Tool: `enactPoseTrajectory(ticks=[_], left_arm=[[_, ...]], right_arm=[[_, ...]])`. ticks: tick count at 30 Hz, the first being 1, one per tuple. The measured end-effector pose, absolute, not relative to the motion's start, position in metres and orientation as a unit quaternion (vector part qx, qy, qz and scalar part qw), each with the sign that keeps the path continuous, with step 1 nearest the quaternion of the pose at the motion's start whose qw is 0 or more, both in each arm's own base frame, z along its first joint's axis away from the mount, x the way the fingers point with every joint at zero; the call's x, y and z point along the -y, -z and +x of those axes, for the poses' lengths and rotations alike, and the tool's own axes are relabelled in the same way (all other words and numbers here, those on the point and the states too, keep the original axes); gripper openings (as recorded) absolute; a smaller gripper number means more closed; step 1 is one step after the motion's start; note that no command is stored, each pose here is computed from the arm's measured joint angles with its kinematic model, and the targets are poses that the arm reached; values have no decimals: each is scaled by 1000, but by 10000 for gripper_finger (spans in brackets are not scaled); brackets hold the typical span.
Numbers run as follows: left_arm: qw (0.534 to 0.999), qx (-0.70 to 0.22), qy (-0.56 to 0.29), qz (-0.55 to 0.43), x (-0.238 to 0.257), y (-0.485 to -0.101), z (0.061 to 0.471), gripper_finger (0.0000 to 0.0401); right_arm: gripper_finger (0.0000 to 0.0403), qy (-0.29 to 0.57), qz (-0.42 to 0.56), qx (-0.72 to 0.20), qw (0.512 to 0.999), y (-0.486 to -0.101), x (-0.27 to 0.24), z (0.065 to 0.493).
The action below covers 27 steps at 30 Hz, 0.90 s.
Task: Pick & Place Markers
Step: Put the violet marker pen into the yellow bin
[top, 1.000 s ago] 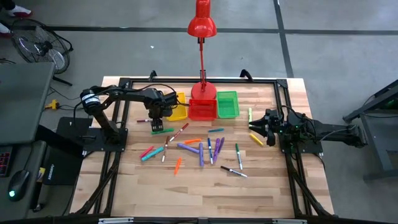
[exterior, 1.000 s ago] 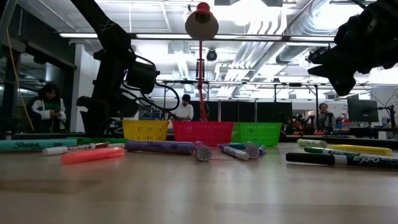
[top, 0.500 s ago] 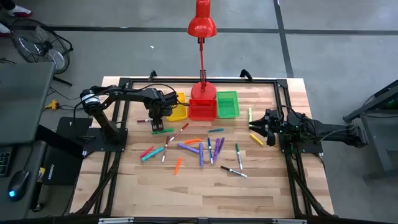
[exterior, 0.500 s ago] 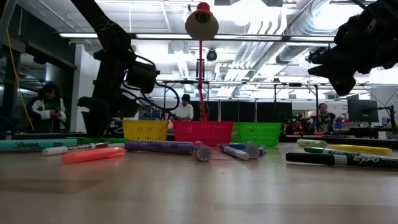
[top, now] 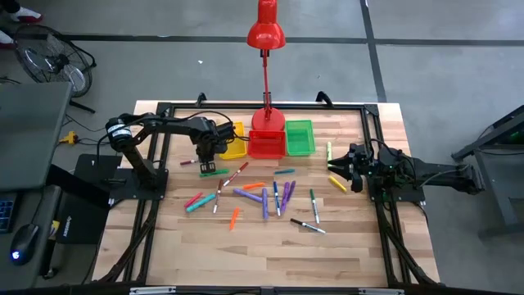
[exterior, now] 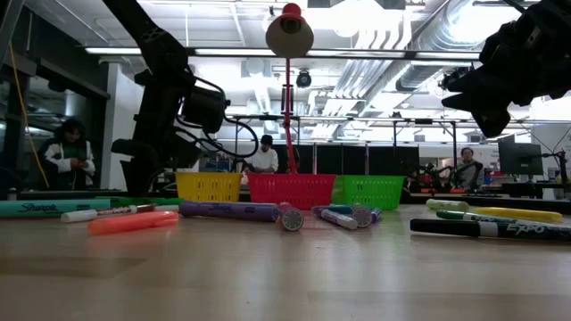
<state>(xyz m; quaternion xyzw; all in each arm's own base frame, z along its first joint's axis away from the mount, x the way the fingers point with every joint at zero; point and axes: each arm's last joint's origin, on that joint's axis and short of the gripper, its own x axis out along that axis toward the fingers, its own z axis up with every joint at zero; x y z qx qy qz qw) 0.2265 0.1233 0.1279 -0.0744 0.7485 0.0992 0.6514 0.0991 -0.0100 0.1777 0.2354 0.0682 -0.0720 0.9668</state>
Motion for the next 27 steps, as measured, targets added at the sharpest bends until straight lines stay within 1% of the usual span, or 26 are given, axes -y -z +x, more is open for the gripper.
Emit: enactPoseTrajectory(ticks=[6, 11, 15, 18, 23, 27], left_arm=[[649, -752, -90, -71, -124, -131, 227, 27], [662, -741, -93, -64, -125, -144, 228, 28], [653, -748, -98, -58, -123, -153, 223, 28], [657, -744, -103, -58, -122, -160, 221, 28], [676, -726, -111, -52, -120, -175, 217, 28], [699, -705, -119, -16, -119, -190, 213, 28]], right_arm=[[124, 72, 236, -68, 967, -178, 10, 99], [124, 72, 235, -68, 967, -178, 10, 99], [124, 72, 235, -68, 967, -178, 10, 99], [124, 72, 235, -68, 967, -178, 10, 99], [124, 72, 235, -68, 967, -178, 10, 99], [124, 72, 235, -68, 967, -178, 10, 99]])
